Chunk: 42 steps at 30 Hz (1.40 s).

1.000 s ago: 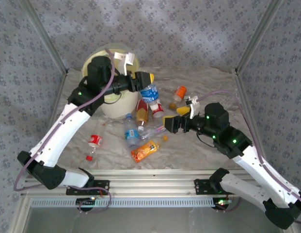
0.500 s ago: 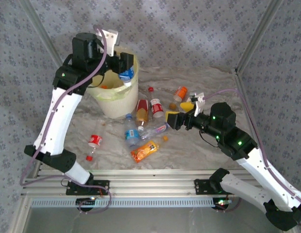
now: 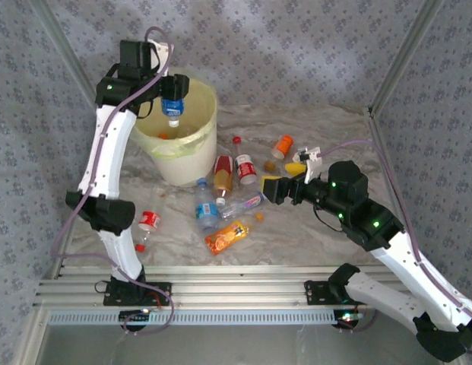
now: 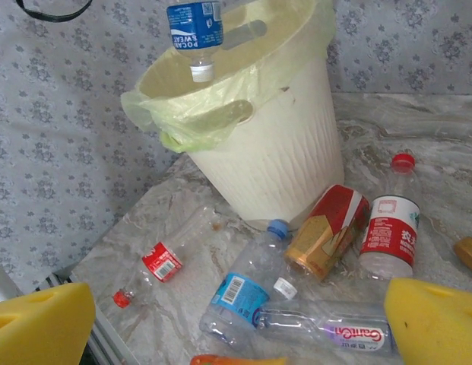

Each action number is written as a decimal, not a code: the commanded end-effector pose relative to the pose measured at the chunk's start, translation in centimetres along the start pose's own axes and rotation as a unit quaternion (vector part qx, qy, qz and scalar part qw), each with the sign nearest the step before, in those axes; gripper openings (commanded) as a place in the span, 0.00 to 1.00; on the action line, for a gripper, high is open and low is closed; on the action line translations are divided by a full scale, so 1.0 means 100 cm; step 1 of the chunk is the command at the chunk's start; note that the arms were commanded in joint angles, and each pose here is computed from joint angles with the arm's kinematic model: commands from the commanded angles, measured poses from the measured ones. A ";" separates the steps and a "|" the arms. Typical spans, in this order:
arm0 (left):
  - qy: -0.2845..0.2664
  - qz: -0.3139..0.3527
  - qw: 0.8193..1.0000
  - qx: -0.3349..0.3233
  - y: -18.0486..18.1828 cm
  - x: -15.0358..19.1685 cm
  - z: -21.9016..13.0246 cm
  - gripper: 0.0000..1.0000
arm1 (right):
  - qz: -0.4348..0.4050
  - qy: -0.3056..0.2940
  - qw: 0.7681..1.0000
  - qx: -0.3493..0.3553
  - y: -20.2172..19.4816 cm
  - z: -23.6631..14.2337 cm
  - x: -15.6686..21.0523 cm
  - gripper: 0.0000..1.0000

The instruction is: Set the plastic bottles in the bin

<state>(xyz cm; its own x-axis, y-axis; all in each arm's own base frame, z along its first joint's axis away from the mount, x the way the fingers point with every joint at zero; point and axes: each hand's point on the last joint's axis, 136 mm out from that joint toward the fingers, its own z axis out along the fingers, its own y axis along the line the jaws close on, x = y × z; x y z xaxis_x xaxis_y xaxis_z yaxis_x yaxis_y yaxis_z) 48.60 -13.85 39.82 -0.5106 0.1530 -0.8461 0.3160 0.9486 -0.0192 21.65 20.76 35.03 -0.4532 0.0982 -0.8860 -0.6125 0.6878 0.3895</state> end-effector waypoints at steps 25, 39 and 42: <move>0.216 -0.015 0.967 -0.136 0.060 0.126 0.073 0.69 | 0.004 0.029 0.999 0.042 -0.019 0.003 0.013 1.00; 0.153 -0.054 0.982 -0.100 0.043 0.089 0.035 1.00 | 0.037 0.088 0.987 0.128 -0.058 0.010 0.049 0.99; 0.125 -0.066 0.987 -0.078 0.034 0.075 0.021 1.00 | 0.051 0.092 0.983 0.151 -0.068 0.010 0.053 0.98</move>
<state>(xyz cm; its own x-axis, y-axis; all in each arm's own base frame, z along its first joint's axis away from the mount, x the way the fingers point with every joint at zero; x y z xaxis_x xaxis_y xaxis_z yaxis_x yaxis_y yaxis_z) 49.05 -9.71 27.78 -0.7880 0.1161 -0.6047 0.1078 0.9929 0.0503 23.77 18.49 28.70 -0.5967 0.0404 -0.8015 -0.4262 0.8303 0.3591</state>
